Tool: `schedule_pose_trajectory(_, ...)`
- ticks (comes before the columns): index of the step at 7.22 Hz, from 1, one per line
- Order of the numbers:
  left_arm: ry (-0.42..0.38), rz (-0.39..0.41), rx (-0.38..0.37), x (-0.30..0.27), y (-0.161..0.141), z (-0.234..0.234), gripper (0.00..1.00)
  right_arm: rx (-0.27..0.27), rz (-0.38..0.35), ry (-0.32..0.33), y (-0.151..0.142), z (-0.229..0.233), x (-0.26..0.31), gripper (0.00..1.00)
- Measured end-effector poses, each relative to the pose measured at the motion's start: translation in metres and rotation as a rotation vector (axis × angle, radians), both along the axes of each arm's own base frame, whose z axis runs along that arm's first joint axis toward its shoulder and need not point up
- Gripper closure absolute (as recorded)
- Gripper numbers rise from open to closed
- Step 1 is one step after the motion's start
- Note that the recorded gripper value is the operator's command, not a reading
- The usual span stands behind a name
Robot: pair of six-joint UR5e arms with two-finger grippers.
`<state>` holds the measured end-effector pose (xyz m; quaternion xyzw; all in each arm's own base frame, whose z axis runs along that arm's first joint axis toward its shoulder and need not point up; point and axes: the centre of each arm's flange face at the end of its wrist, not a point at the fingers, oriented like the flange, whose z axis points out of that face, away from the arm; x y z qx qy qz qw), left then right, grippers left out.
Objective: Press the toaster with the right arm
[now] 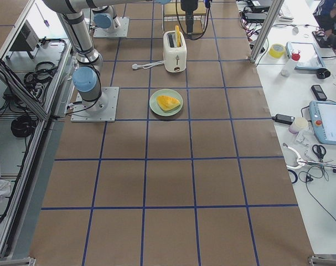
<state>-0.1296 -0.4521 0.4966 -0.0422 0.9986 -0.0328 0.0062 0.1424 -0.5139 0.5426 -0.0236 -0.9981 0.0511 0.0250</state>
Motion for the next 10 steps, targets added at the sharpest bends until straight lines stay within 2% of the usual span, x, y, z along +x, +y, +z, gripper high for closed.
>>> schedule_pose_trajectory(1, 0.0, 0.0, 0.0, 0.0, 0.0, 0.0, 0.0, 0.0, 0.0, 0.0, 0.0, 0.0, 0.0, 0.24)
schedule_pose_trajectory(2, 0.001, 0.0, 0.0, 0.0, 0.0, 0.0, 0.0, 0.002, 0.0, 0.0, -0.001, -0.001, 0.0, 0.88)
schedule_pose_trajectory(3, 0.0, 0.0, 0.0, 0.0, 0.0, 0.0, 0.0, 0.007, 0.001, -0.014, -0.001, -0.002, 0.001, 1.0)
schedule_pose_trajectory(5, 0.0, 0.0, 0.0, 0.0, 0.0, 0.0, 0.0, 0.067, -0.019, -0.123, 0.0, -0.012, 0.003, 1.0)
schedule_pose_trajectory(8, 0.0, 0.0, 0.0, 0.0, 0.0, 0.0, 0.0, 0.189, -0.133, -0.407, -0.009, -0.065, -0.03, 1.0)
schedule_pose_trajectory(10, 0.0, 0.0, 0.0, 0.0, 0.0, 0.0, 0.0, 0.229, -0.17, -0.576, -0.008, -0.11, -0.048, 1.0)
